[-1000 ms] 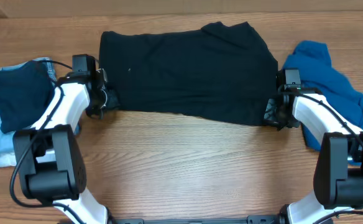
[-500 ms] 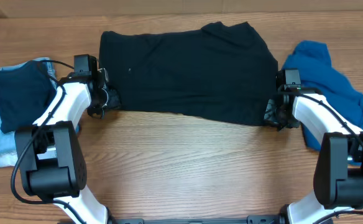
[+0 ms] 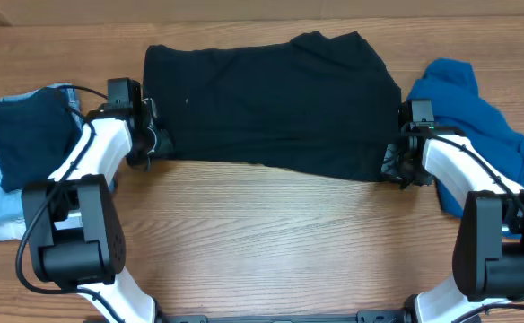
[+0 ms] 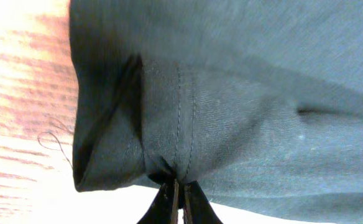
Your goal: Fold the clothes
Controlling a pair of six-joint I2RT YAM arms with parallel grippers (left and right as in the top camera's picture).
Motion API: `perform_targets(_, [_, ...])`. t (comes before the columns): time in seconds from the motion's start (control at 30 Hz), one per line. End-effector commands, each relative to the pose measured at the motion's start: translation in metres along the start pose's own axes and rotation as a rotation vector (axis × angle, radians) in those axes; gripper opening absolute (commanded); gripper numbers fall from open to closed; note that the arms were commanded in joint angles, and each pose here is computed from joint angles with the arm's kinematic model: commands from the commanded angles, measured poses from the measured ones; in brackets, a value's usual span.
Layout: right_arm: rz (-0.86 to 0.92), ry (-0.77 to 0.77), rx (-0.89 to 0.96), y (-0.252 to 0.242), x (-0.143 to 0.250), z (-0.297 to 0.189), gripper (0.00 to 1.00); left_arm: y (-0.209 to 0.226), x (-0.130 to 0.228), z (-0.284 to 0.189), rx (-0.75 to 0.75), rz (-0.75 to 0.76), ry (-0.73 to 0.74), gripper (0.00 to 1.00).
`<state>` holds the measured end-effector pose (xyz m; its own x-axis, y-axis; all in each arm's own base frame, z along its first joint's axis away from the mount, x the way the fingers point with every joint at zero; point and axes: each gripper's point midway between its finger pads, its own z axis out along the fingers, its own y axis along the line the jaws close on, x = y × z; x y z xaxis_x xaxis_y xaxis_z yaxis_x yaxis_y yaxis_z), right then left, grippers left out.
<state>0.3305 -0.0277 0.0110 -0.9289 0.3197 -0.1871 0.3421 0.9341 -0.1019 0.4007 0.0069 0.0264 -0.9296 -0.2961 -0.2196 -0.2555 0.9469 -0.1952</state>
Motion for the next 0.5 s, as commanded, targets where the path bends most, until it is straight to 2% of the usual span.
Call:
perform_targets(0.0, [0.012,0.008,-0.004,-0.001,0.002,0.002,0.36,-0.022,-0.058,-0.055,0.043,0.053,-0.208,0.04])
perform_targets(0.13, [0.012,0.009,-0.004,-0.001,0.002,0.002,0.36,-0.017,-0.103,-0.078,-0.022,0.055,-0.384,0.04])
perform_targets(0.17, [0.011,0.011,-0.003,-0.001,0.003,0.002,0.36,-0.016,-0.106,-0.075,-0.029,0.055,-0.392,0.1])
perform_targets(0.23, [0.011,0.012,-0.003,-0.001,0.003,0.002,0.36,-0.014,-0.102,-0.06,-0.033,0.052,-0.362,0.16])
perform_targets(0.3, [0.01,0.015,-0.002,-0.002,0.003,0.002,0.36,-0.007,-0.089,-0.04,-0.051,0.046,-0.285,0.39])
perform_targets(0.47, [0.007,0.02,0.0,-0.002,0.005,0.002,0.36,0.006,-0.069,-0.026,-0.106,0.048,-0.191,0.39])
